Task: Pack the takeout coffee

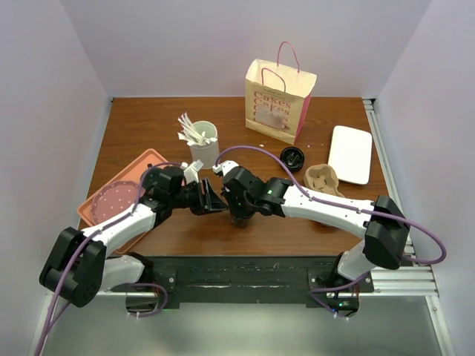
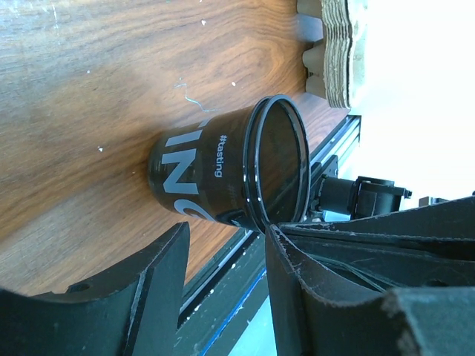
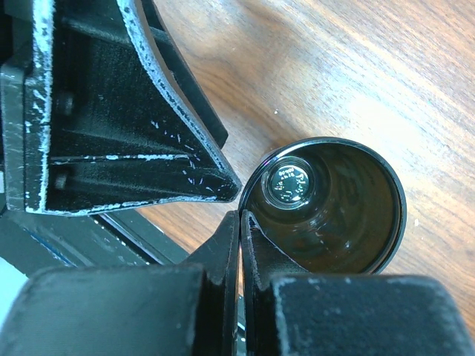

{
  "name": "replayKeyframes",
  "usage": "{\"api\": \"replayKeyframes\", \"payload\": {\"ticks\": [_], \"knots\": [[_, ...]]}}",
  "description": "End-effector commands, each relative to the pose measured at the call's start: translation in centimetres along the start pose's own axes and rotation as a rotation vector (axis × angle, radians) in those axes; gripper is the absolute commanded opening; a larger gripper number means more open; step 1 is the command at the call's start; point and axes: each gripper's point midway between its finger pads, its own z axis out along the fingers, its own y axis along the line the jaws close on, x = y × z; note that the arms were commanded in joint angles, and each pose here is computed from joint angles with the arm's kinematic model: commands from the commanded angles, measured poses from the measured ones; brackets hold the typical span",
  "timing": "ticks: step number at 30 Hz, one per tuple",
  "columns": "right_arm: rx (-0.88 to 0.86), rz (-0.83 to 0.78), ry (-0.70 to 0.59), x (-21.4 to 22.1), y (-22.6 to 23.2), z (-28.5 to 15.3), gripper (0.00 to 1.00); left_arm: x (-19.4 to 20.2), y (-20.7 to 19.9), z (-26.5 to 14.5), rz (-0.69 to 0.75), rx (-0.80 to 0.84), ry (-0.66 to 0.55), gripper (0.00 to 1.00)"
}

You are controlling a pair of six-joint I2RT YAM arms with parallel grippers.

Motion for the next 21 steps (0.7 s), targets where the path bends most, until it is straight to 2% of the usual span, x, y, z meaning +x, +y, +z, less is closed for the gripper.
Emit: {"api": "replayKeyframes", "payload": {"ticks": [1, 21], "knots": [[-0.029, 0.009, -0.086, -2.27, 0.73, -1.58, 0.00, -0.05, -0.23, 0.34, 0.008, 0.028, -0.001, 0.50], [-0.045, 0.005, -0.091, -2.24, 1.22, -1.54, 0.00, 0.32, 0.43, 1.03, 0.009, 0.018, 0.009, 0.49]]}}
